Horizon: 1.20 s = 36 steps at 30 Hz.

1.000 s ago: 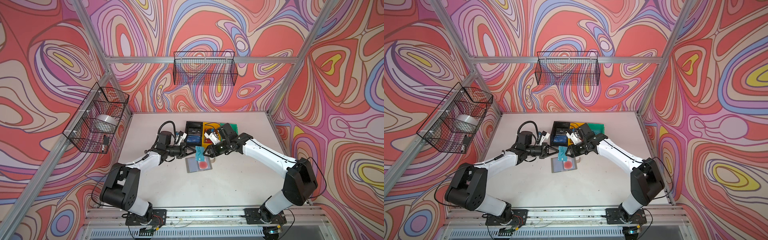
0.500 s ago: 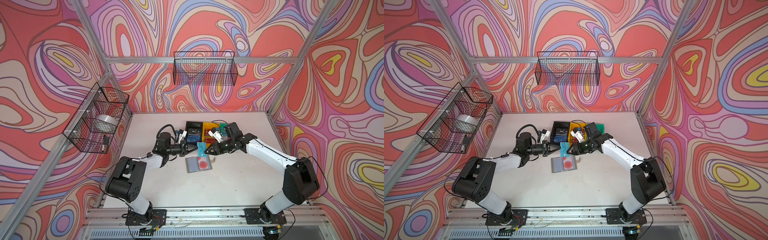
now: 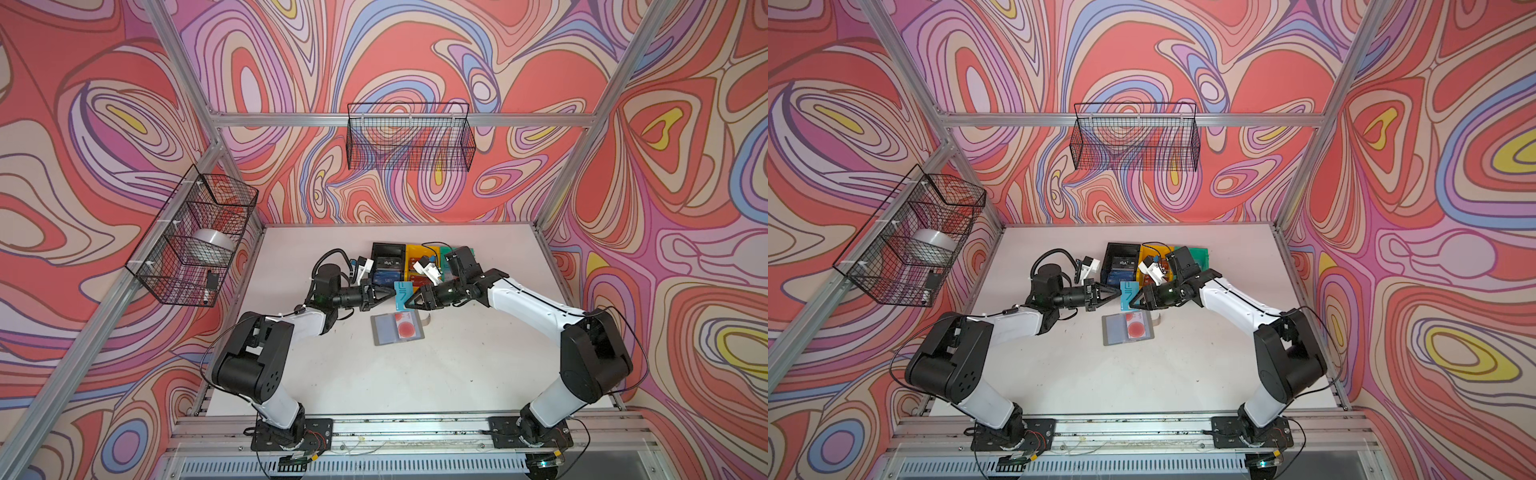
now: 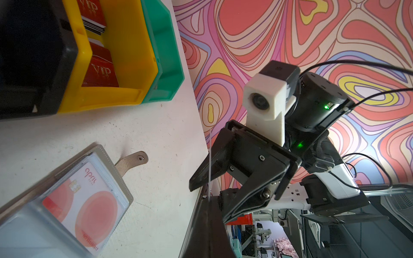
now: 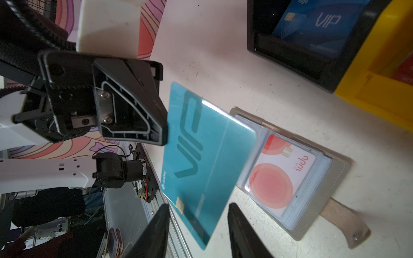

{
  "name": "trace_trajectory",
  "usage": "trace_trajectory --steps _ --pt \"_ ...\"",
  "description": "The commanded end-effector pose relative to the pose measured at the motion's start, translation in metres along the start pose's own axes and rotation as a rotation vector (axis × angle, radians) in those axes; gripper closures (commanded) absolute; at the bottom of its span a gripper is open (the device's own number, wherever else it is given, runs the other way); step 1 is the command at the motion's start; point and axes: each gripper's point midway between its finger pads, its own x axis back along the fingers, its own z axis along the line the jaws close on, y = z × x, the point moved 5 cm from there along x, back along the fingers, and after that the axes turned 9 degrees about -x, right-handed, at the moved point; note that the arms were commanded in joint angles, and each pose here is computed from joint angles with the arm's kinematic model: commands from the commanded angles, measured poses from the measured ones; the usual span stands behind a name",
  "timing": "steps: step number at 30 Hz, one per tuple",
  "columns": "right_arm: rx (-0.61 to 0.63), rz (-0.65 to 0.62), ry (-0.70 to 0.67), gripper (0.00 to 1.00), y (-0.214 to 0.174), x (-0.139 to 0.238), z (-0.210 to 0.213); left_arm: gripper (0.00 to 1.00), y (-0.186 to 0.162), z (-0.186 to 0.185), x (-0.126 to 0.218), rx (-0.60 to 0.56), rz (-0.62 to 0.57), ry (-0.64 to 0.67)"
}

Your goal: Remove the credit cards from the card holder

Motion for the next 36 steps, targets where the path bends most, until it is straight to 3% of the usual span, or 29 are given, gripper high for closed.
trace_trajectory --steps 1,16,18,22,30,36 --pt "0.021 -0.006 0.034 0.58 0.004 -0.001 0.005 1.0 -0.002 -0.001 -0.001 -0.017 0.007 -0.022" --pt "0.04 0.0 0.102 0.86 0.007 -0.001 0.015 1.0 -0.005 0.004 -0.001 -0.005 0.02 -0.011" --pt "0.038 0.0 0.102 0.93 0.007 -0.001 0.015 0.92 -0.005 0.005 0.0 -0.005 0.018 -0.003" --pt "0.034 -0.01 0.098 1.0 0.006 0.002 0.017 0.86 -0.005 0.01 0.007 0.004 0.008 0.034" --pt "0.021 -0.056 0.065 1.0 0.003 0.011 0.018 0.77 -0.006 0.018 0.029 0.012 -0.012 0.163" --pt "-0.035 -0.192 0.081 1.0 0.009 0.02 0.023 0.65 -0.003 0.009 0.032 -0.017 -0.042 0.173"
